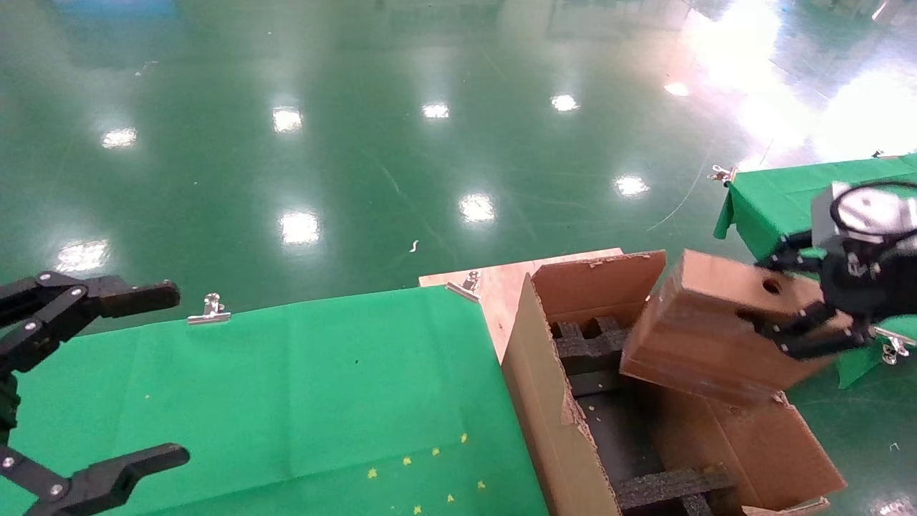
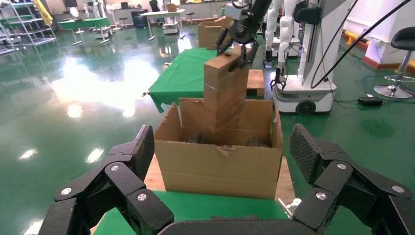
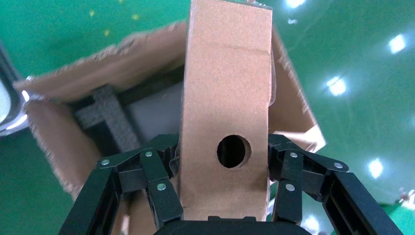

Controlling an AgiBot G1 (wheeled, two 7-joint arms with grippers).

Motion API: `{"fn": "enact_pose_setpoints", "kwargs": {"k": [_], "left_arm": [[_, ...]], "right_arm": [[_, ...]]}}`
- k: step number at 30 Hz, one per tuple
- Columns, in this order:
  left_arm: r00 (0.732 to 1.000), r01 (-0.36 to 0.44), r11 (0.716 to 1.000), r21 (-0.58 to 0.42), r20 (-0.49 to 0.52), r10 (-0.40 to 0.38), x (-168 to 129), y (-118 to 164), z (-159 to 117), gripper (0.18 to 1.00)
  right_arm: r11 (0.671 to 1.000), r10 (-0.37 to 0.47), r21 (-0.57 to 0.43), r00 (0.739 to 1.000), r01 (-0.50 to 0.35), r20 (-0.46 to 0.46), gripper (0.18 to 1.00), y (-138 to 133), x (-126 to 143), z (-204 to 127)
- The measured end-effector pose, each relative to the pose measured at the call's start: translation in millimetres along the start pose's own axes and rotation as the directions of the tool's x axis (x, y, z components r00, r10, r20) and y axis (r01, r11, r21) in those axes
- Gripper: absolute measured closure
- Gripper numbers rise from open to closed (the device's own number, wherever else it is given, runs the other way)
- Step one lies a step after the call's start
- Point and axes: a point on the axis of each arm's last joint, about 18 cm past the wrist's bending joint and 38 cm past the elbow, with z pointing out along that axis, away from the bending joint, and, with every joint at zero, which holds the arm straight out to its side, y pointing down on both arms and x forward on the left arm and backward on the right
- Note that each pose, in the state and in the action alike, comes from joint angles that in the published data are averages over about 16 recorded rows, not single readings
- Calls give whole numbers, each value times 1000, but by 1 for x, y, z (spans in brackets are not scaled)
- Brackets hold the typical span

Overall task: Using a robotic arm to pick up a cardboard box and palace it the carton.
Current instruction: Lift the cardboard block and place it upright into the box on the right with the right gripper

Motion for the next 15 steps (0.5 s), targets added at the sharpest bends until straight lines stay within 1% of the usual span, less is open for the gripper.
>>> {"fn": "enact_pose_setpoints", "kwargs": {"k": [4,11,15], "left_arm": [[1000,0,1000,0,0,0,0,0,0,183],[1000,0,1000,0,0,0,0,0,0,183],[1000,0,1000,0,0,0,0,0,0,183]], "right_arm": [[1000,16,-10,1000,-16,4,847,8,-6,0],[1000,28,-14,1000,-27,9,852,10,-9,3],[997,76,-16,997,-76,2,855,11,-7,9]]}}
